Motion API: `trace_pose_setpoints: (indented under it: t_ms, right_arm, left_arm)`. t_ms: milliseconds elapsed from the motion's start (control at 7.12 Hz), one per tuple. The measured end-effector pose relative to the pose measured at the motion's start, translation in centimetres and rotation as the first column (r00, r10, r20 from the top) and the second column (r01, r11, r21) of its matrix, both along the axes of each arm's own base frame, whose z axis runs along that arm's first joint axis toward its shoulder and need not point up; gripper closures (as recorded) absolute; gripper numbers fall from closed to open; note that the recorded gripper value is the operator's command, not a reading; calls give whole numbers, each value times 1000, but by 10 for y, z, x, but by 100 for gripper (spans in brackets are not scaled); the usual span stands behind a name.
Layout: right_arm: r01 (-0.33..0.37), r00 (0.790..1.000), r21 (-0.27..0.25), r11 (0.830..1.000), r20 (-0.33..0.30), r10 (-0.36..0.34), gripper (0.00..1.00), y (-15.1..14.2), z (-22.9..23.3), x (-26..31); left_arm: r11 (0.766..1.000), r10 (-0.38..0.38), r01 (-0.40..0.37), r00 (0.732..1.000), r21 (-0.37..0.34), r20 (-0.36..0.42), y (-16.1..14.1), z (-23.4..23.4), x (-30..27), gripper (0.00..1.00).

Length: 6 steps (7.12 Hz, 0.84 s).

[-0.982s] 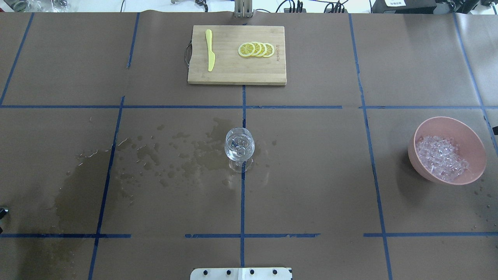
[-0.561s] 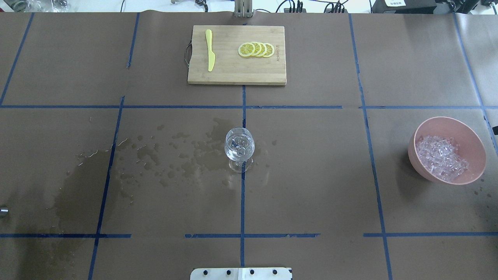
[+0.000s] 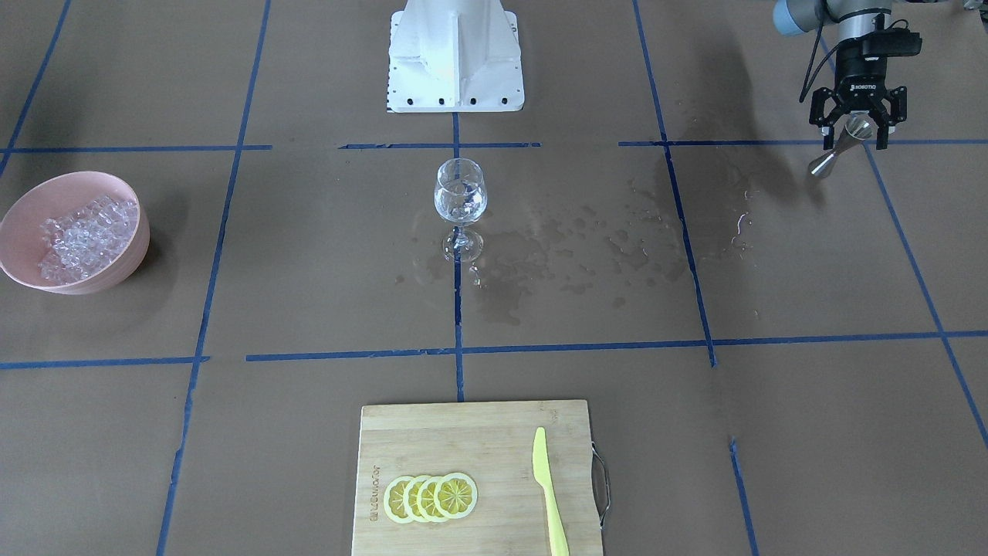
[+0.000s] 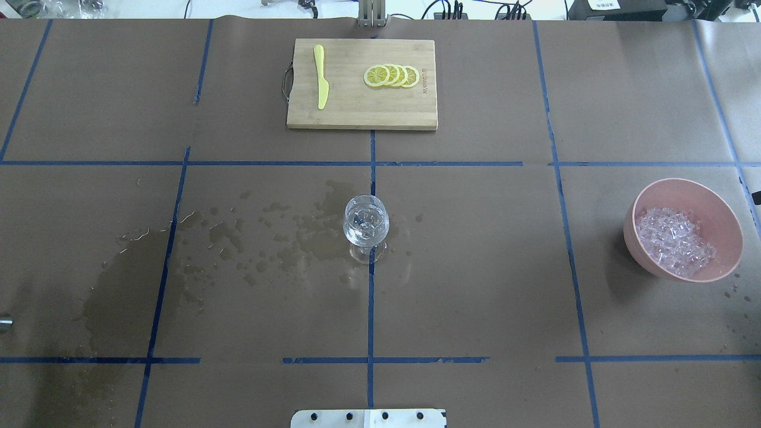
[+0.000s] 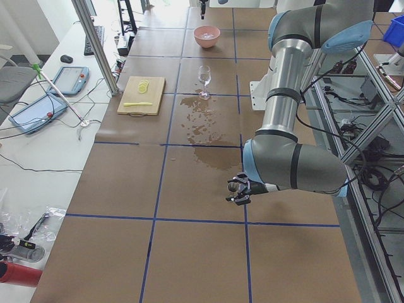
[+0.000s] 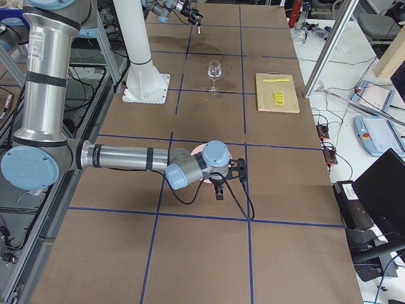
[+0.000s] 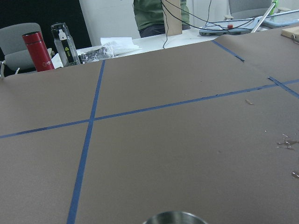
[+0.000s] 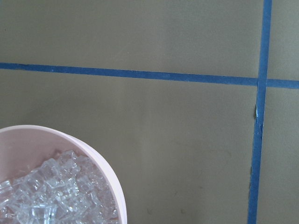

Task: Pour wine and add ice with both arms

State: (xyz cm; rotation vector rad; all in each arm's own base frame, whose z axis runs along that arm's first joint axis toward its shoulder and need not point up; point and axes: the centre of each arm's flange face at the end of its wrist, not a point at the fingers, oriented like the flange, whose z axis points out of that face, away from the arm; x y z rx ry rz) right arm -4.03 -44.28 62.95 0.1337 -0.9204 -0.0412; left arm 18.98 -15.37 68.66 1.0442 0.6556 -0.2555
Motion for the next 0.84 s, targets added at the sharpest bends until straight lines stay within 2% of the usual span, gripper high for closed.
trace_pose_setpoints:
  t_ms: [281,561,842]
  right_arm:
    - [-1,1000,1,1000,1,1,0,-1,-1,0]
    - [-1,1000,2,1000,1,1,0,-1,-2,0]
    - [-4,1000,0,1000,3,4,0,-1,-3,0]
  left_arm:
    - [1000,-11,10,999,-18,-38,-2,-13,-1,6]
    - [999,-39,38,999,-11,-34,-12,-16,-16,6]
    - [998,-67,65,996,-21,-65,-19,-32,-23,5]
